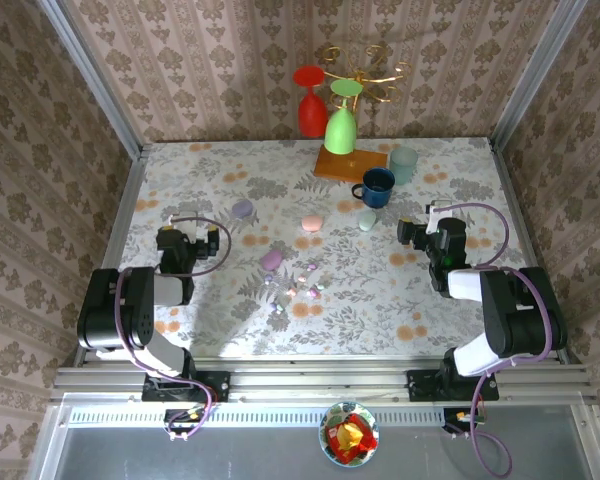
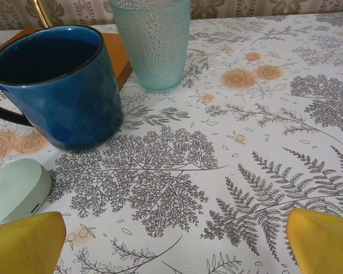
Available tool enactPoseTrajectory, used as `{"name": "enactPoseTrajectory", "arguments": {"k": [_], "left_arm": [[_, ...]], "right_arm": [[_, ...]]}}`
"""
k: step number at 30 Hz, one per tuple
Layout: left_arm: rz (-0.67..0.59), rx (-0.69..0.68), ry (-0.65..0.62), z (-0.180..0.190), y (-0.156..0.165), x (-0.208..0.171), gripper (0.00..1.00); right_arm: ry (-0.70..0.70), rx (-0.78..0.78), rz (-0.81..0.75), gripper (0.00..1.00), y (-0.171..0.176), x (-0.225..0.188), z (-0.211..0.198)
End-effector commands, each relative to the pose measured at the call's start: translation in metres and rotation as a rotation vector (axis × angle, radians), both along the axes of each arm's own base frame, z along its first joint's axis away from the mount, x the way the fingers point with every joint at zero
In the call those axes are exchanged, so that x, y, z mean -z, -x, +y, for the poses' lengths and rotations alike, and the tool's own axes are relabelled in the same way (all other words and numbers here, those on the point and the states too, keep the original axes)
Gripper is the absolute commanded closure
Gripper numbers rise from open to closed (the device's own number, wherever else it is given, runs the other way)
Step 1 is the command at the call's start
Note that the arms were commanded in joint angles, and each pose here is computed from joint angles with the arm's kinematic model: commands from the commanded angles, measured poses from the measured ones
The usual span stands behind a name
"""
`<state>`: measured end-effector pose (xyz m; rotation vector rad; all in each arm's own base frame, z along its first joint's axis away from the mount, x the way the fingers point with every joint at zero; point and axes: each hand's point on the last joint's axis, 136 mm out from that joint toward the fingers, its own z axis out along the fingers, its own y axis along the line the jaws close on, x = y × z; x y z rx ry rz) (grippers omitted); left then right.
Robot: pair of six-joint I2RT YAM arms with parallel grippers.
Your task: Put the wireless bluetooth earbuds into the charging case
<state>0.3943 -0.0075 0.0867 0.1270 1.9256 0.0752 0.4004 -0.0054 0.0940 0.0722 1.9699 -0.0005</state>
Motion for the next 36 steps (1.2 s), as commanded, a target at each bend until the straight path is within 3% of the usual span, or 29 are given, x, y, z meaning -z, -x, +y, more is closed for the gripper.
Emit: {"name": "enactPoseTrajectory", "arguments": {"k": [1,19,25,29,36], "left_arm": [[-0.025,0.011,0.003,-0.001,-0.006,-0.009,0.0],[-0.021,0.001,0.022,0.003,-0.006,-0.008,0.0],[-0.041,-0.011,0.017,0.005,-0.003,-0.025,0.0],[-0.033,0.018,-0.029,-0.009,0.003,-0.046,0.0],[0.053,0.207,-0.191,-0.068,0.022,-0.07,0.0]], "right_arm": [[0.012,-0.016,-0.027,0.0,-0.002,-0.005,0.002],[0.011,-0.015,-0.026,0.0,-0.002,-0.004,0.002],[0.04,-0.034,-0.038,0.0,0.0,-0.011,0.009],[0.056,-0.03,-0.03,0.0,0.005,-0.026,0.011],[0.024,-0.038,-0.008,0.0,0.022,-0.063,0.033]]}}
